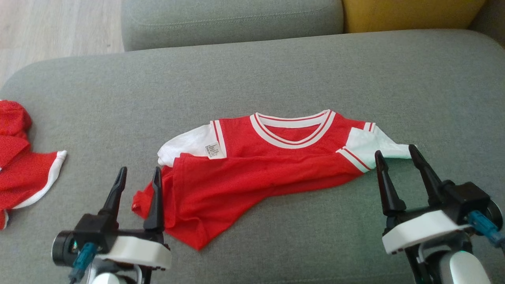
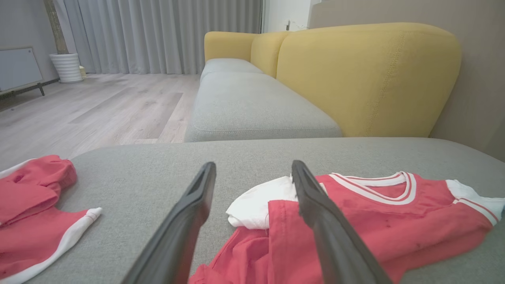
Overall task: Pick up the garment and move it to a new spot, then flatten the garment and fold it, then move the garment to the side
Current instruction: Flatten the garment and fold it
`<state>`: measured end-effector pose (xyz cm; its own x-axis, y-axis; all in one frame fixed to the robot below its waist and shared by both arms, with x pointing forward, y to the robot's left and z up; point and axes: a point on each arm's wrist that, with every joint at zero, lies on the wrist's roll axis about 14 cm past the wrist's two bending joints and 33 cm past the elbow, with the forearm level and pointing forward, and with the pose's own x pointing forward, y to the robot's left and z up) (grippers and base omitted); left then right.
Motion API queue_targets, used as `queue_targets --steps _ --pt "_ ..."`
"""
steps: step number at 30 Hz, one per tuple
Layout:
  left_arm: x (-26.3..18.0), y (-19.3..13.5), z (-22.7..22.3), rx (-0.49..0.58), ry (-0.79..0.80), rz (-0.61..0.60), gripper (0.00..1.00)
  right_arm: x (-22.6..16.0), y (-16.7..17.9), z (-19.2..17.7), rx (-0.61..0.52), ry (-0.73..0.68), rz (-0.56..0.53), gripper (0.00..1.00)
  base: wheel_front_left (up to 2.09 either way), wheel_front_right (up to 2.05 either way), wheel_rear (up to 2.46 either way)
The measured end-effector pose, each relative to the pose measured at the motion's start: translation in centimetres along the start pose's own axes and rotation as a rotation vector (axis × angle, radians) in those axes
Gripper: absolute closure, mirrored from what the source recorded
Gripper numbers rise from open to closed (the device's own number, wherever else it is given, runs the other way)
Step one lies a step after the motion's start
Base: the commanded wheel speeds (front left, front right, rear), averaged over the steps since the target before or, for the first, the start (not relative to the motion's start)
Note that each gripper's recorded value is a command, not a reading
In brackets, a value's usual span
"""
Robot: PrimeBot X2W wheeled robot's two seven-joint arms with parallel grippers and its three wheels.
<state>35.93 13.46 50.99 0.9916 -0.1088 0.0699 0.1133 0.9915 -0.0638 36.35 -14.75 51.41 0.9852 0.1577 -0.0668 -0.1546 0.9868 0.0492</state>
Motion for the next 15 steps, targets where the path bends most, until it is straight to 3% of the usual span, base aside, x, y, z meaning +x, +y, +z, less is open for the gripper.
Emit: queue_targets --steps 5,15 --pt "-0.1 -0.2 -1.1 -0.013 0.049 -0.007 0.0 0.2 0.0 -0.3 0.002 0.009 0.002 0.0 0.0 0.0 0.0" --pt "2.5 -2.6 -4.9 -0.093 0.221 -0.132 0.0 0.9 0.2 -1.8 0.028 0.053 0.009 0.0 0.0 0.0 0.0"
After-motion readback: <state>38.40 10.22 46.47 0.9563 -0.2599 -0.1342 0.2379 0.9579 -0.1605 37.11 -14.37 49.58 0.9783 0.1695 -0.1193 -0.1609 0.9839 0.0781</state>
